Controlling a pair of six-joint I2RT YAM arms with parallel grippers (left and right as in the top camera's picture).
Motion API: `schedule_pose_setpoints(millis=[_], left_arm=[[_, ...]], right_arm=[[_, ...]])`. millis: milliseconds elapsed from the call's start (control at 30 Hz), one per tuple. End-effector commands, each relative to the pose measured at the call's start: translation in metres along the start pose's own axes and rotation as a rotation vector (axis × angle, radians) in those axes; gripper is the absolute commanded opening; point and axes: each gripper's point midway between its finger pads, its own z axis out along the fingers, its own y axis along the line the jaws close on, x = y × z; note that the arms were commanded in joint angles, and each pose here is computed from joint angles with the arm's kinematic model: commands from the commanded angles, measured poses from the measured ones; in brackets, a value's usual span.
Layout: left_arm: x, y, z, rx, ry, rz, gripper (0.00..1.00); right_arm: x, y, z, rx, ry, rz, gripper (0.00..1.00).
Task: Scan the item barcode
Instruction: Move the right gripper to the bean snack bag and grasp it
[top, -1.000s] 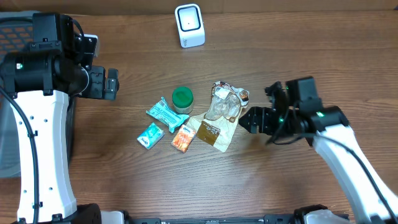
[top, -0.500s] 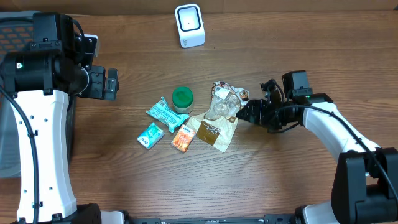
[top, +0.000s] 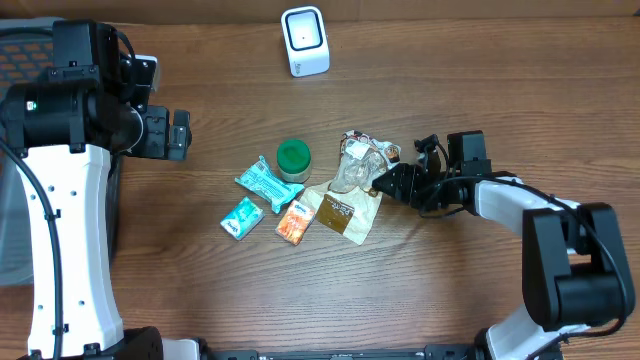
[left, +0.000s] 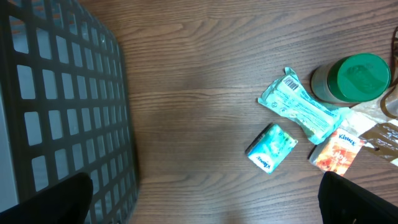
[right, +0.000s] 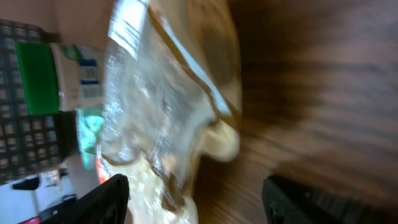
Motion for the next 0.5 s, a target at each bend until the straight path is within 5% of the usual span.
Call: schedule_pose_setpoints(millis=[0, 467], left_arm=[[-0.002, 0.000, 0.000, -0.002, -0.004, 0.012, 1.00], [-0.002, 0.000, 0.000, -0.002, -0.004, 0.012, 1.00]], right_arm=[[0.004, -0.002, 0.017, -0.039, 0.025, 0.078, 0.70], [0.019, -0.003, 0.073, -0.026, 0.061, 0.246, 0.62]])
